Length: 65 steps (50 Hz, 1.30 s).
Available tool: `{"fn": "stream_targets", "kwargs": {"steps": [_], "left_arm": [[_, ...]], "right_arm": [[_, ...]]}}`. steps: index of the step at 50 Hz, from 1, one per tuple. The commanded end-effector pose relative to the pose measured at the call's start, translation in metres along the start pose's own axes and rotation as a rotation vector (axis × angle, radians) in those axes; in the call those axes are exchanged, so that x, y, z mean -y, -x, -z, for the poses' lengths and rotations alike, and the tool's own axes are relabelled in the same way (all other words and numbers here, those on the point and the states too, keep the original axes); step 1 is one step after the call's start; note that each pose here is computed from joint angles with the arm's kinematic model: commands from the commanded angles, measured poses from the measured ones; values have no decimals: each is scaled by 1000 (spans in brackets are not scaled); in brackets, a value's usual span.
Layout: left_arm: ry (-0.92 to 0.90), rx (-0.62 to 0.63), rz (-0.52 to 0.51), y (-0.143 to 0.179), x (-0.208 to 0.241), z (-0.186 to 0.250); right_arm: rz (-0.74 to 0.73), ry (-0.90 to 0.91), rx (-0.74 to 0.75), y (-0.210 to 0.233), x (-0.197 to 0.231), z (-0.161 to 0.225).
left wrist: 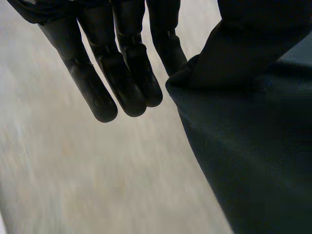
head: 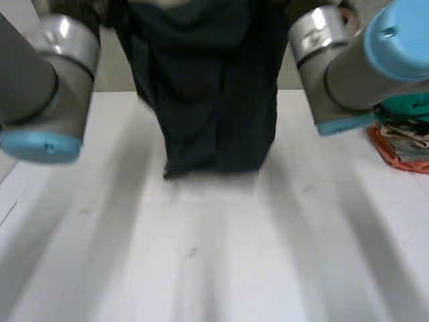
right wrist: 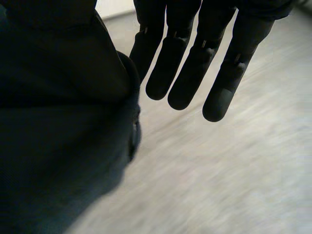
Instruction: Fold the laundry.
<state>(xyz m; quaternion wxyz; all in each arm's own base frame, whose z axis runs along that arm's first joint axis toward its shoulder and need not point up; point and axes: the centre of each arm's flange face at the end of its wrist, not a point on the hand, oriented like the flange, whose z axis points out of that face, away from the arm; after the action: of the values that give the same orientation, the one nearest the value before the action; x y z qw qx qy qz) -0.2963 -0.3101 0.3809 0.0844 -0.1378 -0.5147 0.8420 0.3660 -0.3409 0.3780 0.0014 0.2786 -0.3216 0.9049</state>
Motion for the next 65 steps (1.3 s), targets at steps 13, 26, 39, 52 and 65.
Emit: {"fn": "stream_targets", "kwargs": {"steps": [13, 26, 39, 52, 65], "left_arm": [[399, -200, 71, -27, -75, 118], [703, -417, -41, -47, -128, 227], [685, -258, -63, -18, -70, 226], [874, -183, 41, -10, -95, 232], [949, -214, 90, -24, -136, 220]], "right_arm": [[0, 607, 456, 28, -34, 167], [-66, 874, 606, 36, -51, 241], [-149, 923, 597, -4, -38, 188], [-184, 856, 815, 45, -30, 180], [-103, 892, 849, 88, -82, 194]]}}
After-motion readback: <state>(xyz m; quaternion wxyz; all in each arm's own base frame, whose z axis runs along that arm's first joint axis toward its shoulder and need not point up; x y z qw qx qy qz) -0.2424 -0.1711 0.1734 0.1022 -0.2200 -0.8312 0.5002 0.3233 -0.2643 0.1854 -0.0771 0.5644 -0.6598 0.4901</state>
